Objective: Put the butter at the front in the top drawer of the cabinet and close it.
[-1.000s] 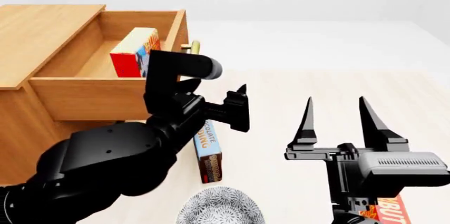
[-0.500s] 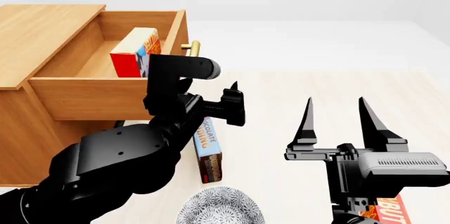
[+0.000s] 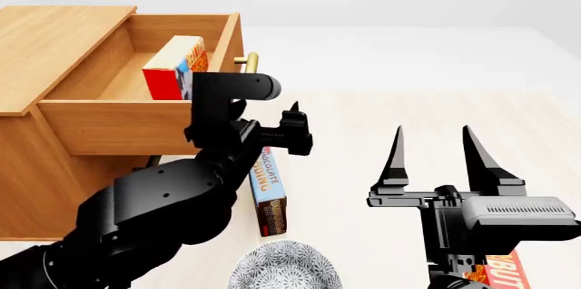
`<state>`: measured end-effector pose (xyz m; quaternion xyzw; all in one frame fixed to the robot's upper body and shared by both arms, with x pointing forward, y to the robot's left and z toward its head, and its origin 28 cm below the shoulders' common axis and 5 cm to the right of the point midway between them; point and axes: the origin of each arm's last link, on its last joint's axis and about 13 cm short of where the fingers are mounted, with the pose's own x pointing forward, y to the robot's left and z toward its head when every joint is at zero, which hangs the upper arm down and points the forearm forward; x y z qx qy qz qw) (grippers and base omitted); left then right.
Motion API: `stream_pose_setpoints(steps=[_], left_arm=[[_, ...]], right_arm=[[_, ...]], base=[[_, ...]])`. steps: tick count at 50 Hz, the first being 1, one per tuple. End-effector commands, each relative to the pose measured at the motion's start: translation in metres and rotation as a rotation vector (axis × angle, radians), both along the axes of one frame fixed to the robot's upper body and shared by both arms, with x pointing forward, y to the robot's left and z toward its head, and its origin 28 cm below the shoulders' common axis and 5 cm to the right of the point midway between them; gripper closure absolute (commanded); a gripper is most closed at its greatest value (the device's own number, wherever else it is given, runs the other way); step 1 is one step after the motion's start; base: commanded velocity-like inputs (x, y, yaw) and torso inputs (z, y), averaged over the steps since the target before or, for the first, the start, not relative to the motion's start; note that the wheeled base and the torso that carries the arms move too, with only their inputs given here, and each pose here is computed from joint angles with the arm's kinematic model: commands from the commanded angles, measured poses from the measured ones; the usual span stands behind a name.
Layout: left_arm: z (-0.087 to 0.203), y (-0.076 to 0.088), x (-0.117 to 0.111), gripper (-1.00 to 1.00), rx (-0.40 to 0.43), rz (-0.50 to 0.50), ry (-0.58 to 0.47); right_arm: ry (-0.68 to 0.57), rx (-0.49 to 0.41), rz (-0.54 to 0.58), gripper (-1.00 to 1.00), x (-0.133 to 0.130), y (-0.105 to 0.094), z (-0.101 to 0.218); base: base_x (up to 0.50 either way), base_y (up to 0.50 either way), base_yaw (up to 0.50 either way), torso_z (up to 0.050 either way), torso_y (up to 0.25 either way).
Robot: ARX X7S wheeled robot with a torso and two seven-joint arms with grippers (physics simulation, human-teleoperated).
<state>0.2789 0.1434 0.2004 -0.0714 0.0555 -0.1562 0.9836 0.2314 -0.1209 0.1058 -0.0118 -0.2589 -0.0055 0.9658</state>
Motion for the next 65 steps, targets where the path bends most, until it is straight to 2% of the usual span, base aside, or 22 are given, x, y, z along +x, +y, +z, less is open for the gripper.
stream_pose_setpoints(steps=[1,39,65], left_arm=[[-0.007,0.006,0.011,-1.00,-0.008,0.099,0.037],[-0.009,0.013,0.009,-1.00,0.069,0.266,0.014],[-0.011,0.023,0.015,-1.00,0.076,0.354,0.033]], right_arm=[[0.000,-0.001,0.000,-1.00,0.000,0.000,0.000],[0.001,-0.001,0.003,-1.00,0.000,0.000,-0.001],[0.002,0.001,0.002,-1.00,0.001,0.001,0.000]], base=[[0.00,0.00,0.00,0.000,0.000],[0.01,0.00,0.00,0.000,0.000],[0.00,0.00,0.00,0.000,0.000]])
